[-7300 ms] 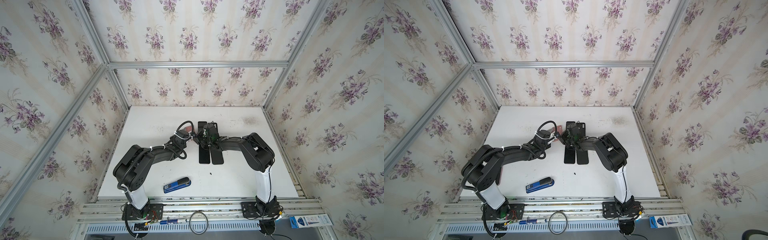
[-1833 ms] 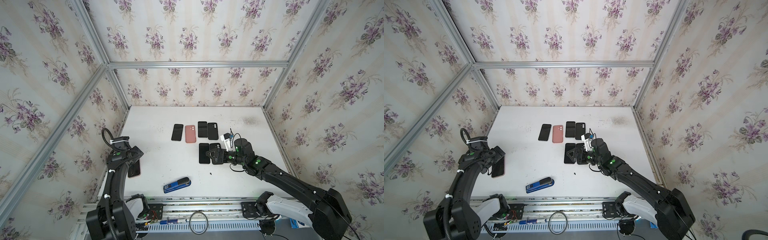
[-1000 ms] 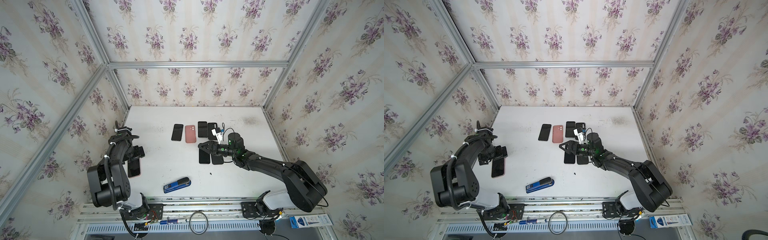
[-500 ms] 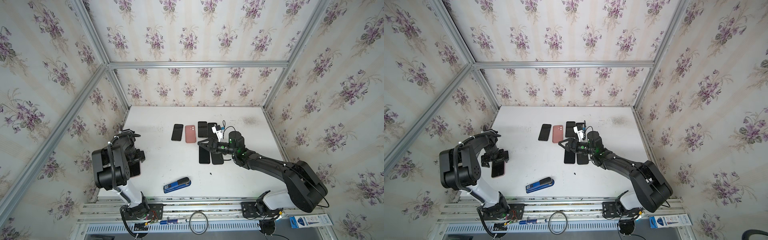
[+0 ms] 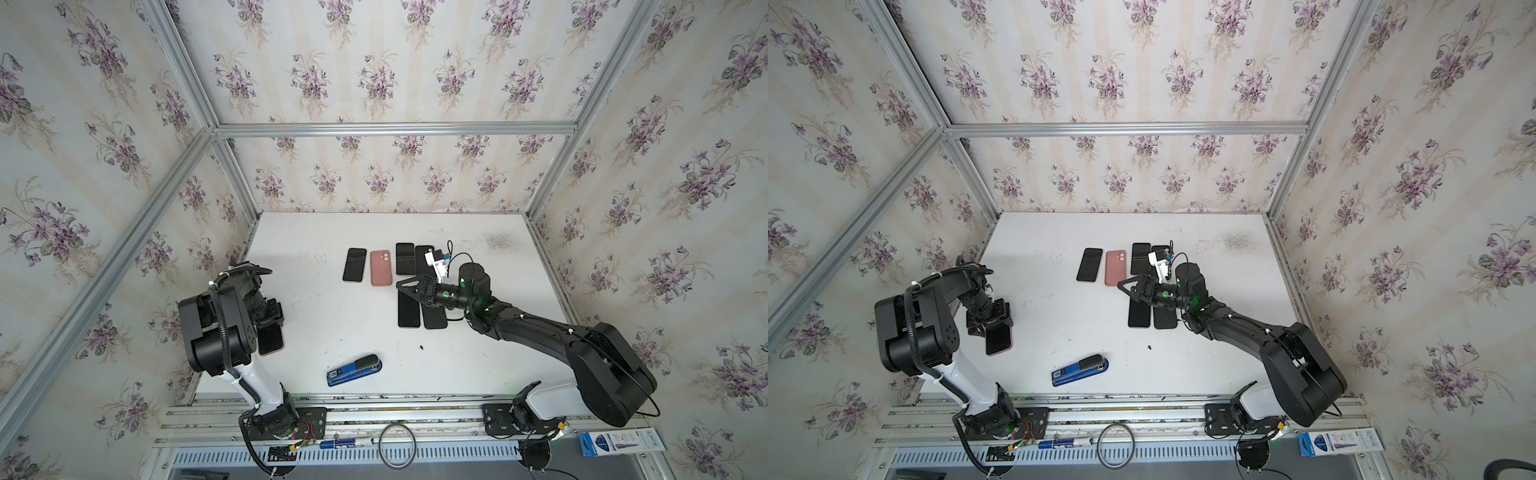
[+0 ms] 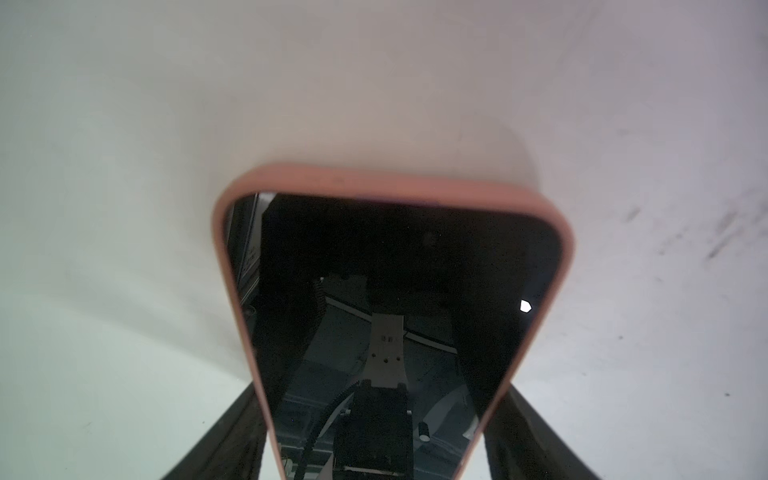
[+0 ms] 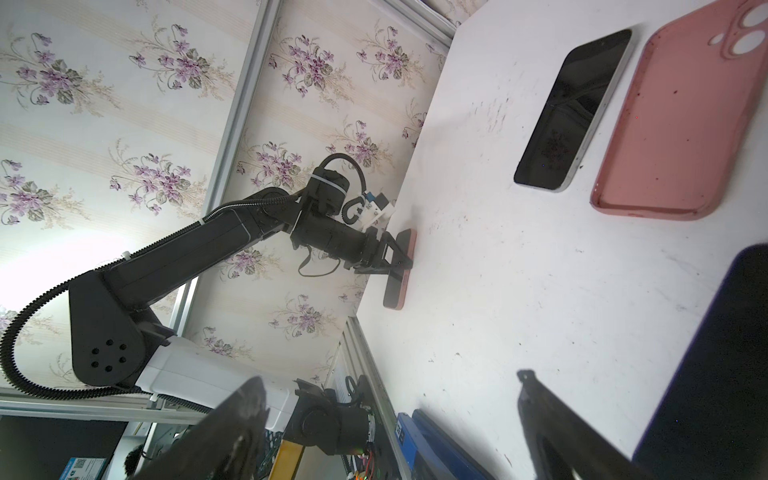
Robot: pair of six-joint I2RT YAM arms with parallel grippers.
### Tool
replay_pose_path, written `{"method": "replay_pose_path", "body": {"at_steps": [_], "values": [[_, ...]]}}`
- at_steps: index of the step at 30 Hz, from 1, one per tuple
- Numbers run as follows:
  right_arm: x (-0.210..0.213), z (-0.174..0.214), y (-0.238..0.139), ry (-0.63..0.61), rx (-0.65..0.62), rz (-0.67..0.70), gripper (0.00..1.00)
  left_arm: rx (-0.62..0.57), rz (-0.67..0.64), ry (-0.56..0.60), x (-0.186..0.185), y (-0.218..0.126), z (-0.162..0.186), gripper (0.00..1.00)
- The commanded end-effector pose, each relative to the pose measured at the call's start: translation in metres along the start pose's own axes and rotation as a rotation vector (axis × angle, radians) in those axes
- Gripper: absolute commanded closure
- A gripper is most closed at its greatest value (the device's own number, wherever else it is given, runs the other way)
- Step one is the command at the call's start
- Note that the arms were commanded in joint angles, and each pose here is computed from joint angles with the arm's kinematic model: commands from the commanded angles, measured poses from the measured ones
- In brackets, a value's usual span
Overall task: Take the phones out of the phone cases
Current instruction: 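Lift the pink-cased phone with the left gripper while the right gripper nears black phones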
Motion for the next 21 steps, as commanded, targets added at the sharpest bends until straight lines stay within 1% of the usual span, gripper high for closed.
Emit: {"method": "replay_pose_path", "body": {"at_steps": [1, 7, 13, 16, 21], "values": [[0.006, -0.002, -0.002, -0.02, -0.027, -0.022, 0.04, -0.018, 0.064, -0.003, -0.006, 0.004, -0.004, 0.32], [0.005, 0.003, -0.004, -0.036, -0.009, -0.017, 0.04, -0.097, 0.129, -0.001, -0.013, -0.013, -0.006, 0.39], [0.007, 0.013, 0.004, -0.098, 0.063, -0.002, 0.03, -0.193, 0.259, 0.005, -0.027, -0.032, -0.009, 0.43], [0.01, 0.019, 0.017, -0.143, 0.121, 0.0, 0.04, -0.253, 0.322, 0.014, -0.036, -0.045, -0.01, 0.44], [0.015, 0.029, 0.051, -0.206, 0.234, 0.009, 0.06, -0.334, 0.411, 0.045, -0.057, -0.07, -0.013, 0.44]]}}
Point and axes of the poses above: each gripper's point midway between its finger pads, its own y axis out along the fingers, its own x axis along the line the jaws close on, z = x × y, the point moved 7 cm from there along -y, back along the fingers, and after that the axes turned 12 degrees about y, right-handed, at the moved point
